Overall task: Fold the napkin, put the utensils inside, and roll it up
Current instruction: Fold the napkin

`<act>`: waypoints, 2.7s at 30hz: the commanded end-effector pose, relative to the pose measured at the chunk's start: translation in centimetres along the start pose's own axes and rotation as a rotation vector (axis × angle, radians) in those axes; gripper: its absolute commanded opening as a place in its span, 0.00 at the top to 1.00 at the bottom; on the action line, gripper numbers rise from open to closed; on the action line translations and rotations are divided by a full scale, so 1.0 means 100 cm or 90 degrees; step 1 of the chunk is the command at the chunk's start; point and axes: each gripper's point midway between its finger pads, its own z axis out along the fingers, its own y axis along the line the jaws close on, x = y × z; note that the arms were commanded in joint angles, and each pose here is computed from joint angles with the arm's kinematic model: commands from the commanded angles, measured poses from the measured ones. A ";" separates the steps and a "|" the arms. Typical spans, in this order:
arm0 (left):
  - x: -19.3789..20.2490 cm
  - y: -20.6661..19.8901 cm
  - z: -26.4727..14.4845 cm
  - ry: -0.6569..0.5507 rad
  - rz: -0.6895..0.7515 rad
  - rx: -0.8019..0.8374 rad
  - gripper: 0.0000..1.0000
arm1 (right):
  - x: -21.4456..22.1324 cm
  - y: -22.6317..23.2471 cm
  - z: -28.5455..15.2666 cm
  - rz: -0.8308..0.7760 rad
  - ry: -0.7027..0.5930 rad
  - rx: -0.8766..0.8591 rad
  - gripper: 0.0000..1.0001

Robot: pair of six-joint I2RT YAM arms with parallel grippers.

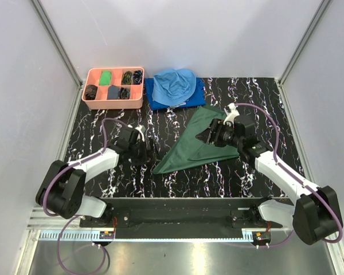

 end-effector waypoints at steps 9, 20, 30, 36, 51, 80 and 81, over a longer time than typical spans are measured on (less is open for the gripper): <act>0.033 -0.007 0.003 0.024 -0.042 0.053 0.14 | -0.011 0.003 -0.008 -0.001 -0.031 0.000 0.28; 0.060 0.013 0.002 0.037 -0.006 -0.051 0.19 | -0.013 0.009 -0.006 0.014 -0.033 -0.018 0.28; 0.065 0.013 0.007 0.047 0.026 -0.077 0.37 | -0.010 0.006 -0.003 0.025 -0.032 -0.020 0.28; 0.069 0.014 0.012 0.060 0.036 -0.090 0.48 | -0.013 0.008 -0.003 0.026 -0.040 -0.024 0.28; 0.038 -0.035 0.018 0.028 0.096 -0.032 1.00 | -0.011 0.002 -0.006 0.026 -0.048 -0.014 0.28; -0.004 -0.300 0.121 0.069 0.394 0.300 1.00 | -0.055 -0.071 -0.105 0.049 -0.251 0.280 0.24; -0.004 -0.305 0.122 0.066 0.400 0.305 1.00 | -0.054 -0.070 -0.105 0.051 -0.252 0.279 0.24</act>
